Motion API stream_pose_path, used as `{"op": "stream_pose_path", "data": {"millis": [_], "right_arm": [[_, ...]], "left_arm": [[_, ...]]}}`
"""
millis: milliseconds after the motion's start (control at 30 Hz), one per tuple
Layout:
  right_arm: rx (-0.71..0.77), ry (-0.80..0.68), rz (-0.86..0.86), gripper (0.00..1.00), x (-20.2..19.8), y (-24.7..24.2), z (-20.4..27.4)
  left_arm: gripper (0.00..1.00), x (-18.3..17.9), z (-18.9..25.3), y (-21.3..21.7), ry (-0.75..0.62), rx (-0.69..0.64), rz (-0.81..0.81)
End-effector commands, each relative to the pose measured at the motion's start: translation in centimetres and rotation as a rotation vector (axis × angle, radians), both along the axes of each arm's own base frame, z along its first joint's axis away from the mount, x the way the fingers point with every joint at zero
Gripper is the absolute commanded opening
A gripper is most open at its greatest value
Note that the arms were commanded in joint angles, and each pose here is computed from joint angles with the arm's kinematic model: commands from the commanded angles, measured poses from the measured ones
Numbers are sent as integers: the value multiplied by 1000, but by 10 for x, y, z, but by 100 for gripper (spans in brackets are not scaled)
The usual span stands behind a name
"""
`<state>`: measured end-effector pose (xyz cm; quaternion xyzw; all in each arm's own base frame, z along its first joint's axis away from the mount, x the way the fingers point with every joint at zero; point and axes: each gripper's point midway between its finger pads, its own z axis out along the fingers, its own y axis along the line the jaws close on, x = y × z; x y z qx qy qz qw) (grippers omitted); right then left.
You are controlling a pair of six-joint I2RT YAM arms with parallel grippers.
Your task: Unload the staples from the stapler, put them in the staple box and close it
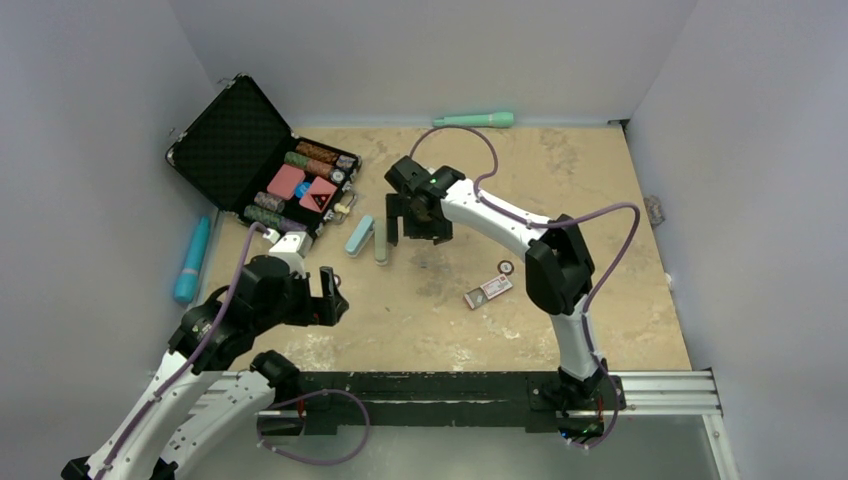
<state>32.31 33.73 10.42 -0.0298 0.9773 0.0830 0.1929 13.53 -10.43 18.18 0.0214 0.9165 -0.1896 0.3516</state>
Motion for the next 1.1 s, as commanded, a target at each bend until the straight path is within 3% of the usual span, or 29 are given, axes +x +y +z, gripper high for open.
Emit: {"op": "stream_pose_path", "data": {"millis": [0,233,467,1067], "right_arm": [[-3,-27,-32,96,3,2,8],[-46,9,-91,94,-5,-7,-13],[-42,51,-87,82,-13,-4,-40],[-97,77,-50,63,-9,-1,-77]], "left_arm": [[100,2,2,1,-4,-7,21],[99,2,2,1,-6,-5,20],[99,3,1,2,-3,-1,24],[98,3,0,2,2,3,26]]}}
